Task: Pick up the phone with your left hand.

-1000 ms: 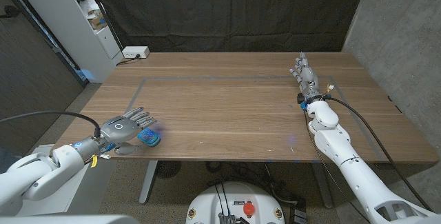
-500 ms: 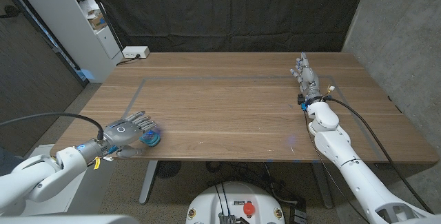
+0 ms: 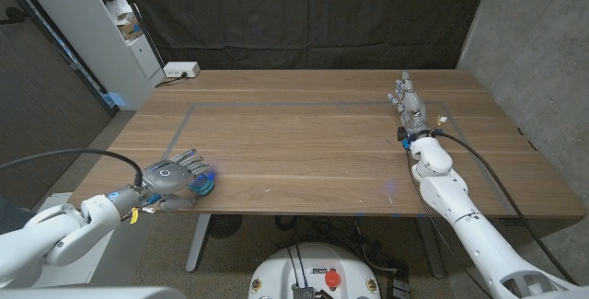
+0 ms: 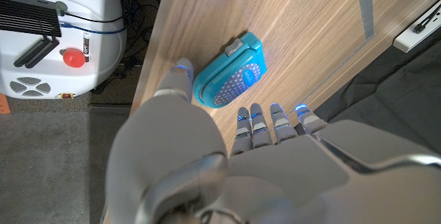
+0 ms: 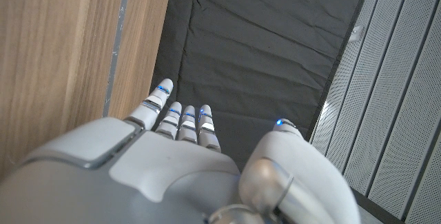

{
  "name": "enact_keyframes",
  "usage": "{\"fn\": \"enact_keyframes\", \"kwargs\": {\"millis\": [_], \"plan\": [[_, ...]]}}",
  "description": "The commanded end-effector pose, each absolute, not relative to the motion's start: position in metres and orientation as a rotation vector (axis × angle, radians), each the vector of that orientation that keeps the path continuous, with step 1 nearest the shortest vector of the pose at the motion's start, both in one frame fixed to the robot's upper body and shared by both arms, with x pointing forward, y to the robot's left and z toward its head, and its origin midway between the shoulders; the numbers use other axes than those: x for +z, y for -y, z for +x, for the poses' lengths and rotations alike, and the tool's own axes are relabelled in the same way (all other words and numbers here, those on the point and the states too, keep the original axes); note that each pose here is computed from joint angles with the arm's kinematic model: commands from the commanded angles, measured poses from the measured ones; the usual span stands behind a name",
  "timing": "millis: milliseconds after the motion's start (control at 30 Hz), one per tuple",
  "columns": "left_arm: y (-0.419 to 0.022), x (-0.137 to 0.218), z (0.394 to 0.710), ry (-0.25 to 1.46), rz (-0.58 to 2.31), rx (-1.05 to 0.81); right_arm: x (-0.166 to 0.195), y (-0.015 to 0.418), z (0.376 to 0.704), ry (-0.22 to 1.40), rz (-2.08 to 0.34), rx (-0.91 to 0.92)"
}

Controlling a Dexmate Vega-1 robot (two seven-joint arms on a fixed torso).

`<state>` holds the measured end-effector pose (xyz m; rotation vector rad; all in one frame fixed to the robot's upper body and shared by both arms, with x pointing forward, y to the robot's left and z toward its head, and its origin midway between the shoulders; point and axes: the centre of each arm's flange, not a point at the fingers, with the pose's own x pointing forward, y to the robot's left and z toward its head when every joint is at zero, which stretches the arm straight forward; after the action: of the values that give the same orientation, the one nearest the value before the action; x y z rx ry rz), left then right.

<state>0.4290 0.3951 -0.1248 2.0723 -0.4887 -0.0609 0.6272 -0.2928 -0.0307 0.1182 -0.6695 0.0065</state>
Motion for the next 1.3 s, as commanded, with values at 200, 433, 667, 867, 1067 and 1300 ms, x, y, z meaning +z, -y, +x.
{"fn": "enact_keyframes", "kwargs": {"millis": [200, 433, 667, 867, 1067, 1300], "plan": [[-0.388, -0.123, 0.437, 0.480, 2.081, -0.057, -0.034, 0.295, 0.637, 0.656, 0.129, 0.010], [-0.384, -0.123, 0.438, 0.470, 2.072, -0.054, -0.038, 0.299, 0.640, 0.648, 0.137, 0.008], [-0.381, -0.124, 0.440, 0.451, 2.067, -0.066, -0.039, 0.302, 0.641, 0.643, 0.139, 0.007], [-0.379, -0.125, 0.440, 0.477, 2.071, -0.032, -0.040, 0.303, 0.641, 0.641, 0.143, 0.004], [-0.380, -0.124, 0.442, 0.468, 2.087, -0.025, -0.040, 0.303, 0.643, 0.638, 0.144, 0.005], [-0.382, -0.124, 0.445, 0.486, 2.065, -0.017, -0.040, 0.302, 0.644, 0.631, 0.143, -0.001]]}}
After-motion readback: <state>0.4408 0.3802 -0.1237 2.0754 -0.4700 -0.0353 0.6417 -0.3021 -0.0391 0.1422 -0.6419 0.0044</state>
